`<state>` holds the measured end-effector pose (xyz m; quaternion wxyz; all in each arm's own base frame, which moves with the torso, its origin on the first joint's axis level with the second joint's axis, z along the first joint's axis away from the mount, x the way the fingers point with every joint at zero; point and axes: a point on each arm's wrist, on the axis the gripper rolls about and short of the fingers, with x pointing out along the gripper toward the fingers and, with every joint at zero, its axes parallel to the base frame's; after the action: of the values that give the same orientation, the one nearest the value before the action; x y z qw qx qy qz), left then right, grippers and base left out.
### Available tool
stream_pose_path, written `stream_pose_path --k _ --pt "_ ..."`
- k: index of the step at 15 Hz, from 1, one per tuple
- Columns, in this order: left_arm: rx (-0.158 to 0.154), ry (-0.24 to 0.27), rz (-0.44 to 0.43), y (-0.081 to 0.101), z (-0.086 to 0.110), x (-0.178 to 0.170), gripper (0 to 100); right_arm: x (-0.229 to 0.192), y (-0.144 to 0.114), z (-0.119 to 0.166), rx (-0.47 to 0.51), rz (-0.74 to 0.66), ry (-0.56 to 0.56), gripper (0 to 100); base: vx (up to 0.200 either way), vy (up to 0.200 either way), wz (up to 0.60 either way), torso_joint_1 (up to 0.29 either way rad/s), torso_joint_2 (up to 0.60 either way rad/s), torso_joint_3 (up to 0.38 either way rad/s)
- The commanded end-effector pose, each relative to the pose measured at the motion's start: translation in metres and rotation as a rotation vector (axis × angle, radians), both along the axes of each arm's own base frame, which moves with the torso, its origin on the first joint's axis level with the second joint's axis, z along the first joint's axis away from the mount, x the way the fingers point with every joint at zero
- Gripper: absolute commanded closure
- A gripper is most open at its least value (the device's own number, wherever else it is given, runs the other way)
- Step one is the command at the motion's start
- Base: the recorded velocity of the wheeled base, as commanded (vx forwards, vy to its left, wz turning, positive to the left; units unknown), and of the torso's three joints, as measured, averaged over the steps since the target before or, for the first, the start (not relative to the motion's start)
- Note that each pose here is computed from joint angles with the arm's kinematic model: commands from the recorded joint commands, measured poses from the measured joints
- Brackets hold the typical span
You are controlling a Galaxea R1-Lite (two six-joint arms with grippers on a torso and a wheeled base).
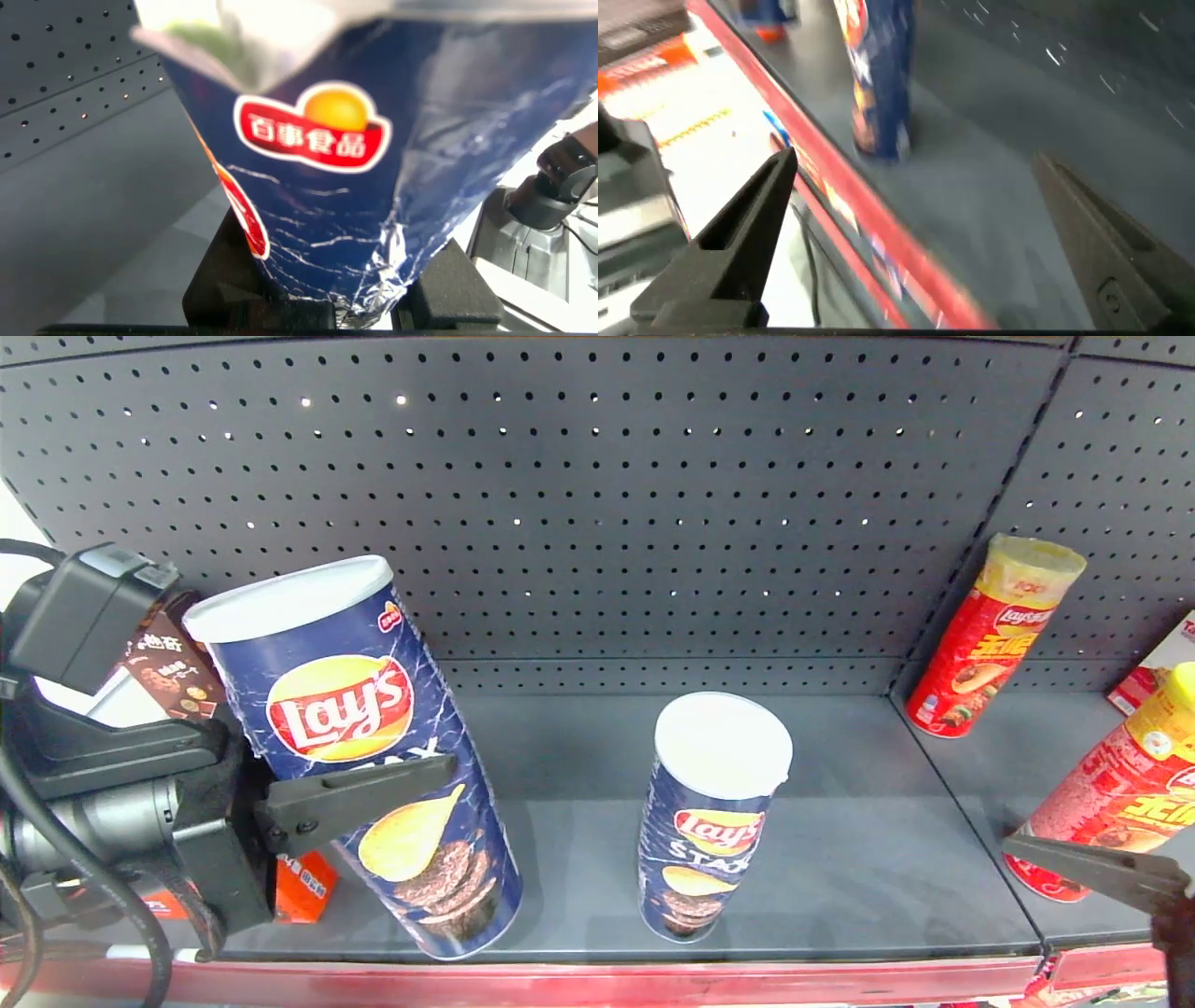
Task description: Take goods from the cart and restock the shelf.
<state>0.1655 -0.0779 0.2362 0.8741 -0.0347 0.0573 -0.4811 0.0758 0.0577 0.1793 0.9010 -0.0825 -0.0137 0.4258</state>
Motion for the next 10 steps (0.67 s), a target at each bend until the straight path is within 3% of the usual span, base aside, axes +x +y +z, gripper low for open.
stream_pose_path --k 1,5,7,10 --pt "0.002 0.001 -0.003 0.000 -0.001 0.000 100 -0.057 -0.041 -0.022 0.053 -0.132 -0.028 0 0.000 0.000 0.00 0.000 0.00 0.000" --pt "0.006 0.009 -0.006 0.000 -0.004 -0.002 100 -0.083 -0.059 -0.076 0.023 -0.300 0.072 0 0.000 0.000 0.00 0.000 0.00 0.000" --pt "0.011 0.021 -0.003 0.001 -0.008 -0.003 100 -0.087 -0.061 -0.094 0.000 -0.498 0.122 0 0.000 0.000 0.00 0.000 0.00 0.000" --pt "0.017 0.034 -0.001 0.002 -0.013 -0.007 100 -0.087 -0.058 -0.093 0.006 -0.700 0.149 0 0.000 0.000 0.00 0.000 0.00 0.000"
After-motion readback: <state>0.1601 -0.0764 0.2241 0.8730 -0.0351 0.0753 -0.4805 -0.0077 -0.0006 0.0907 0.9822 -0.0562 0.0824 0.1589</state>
